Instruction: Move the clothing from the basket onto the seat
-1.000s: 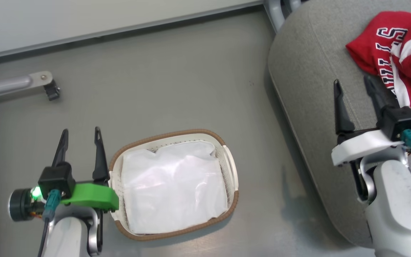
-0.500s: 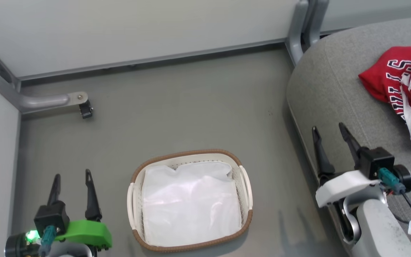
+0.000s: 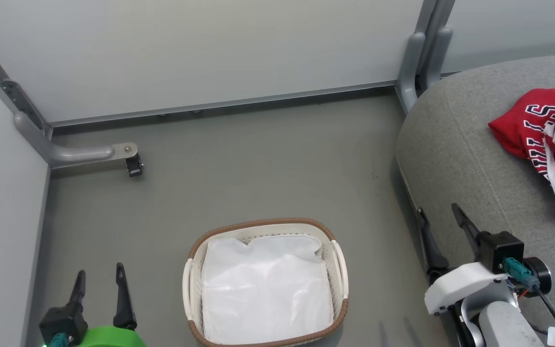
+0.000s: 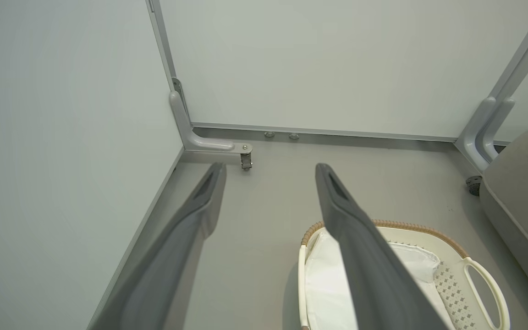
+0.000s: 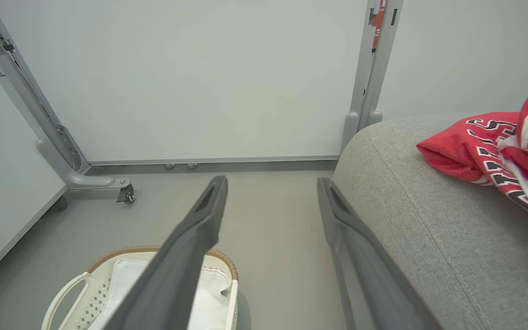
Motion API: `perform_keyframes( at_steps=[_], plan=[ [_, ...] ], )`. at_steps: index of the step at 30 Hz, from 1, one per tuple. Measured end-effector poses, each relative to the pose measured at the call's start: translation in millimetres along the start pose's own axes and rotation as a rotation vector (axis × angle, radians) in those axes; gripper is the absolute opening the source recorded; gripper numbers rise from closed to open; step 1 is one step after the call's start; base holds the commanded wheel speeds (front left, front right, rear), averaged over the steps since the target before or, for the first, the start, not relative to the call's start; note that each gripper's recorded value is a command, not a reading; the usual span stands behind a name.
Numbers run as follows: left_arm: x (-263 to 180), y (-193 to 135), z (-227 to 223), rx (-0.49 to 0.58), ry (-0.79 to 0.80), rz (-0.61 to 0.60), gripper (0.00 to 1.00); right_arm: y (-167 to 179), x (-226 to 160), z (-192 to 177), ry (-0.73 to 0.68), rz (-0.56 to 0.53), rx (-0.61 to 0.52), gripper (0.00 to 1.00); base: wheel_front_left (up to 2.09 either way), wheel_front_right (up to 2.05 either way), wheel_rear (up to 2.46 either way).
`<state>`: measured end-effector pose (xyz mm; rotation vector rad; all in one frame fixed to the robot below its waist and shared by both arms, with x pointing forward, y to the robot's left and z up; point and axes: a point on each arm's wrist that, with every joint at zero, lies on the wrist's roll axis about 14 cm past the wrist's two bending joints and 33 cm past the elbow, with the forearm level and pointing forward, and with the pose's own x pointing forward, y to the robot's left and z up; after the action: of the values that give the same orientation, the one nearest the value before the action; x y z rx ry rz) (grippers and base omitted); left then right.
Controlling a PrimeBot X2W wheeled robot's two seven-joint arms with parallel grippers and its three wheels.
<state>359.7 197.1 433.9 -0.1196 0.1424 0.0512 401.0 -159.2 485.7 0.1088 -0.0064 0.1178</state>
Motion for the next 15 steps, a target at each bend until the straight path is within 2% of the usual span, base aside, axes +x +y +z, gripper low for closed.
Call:
perform_keyframes(
  at_steps=[1,6,15],
  plan=[
    [-0.9,-0.4,-3.2,-0.006,0.01,-0.001,0.0,0.6,-0.2,-1.0,0.003,0.001,0.001,0.0,0.0,0.0,0.0],
    [-5.3,-1.7,-18.7,-0.025,0.063,0.005,0.0,0.8,-7.6,-18.8,0.06,-0.009,0.022,0.0,0.0,0.0,0.0],
    [-5.5,5.0,-20.1,-0.19,0.086,0.052,0.0,-9.7,-8.4,-18.0,0.067,-0.069,0.191,0.0,0.0,0.0,0.0]
  ],
)
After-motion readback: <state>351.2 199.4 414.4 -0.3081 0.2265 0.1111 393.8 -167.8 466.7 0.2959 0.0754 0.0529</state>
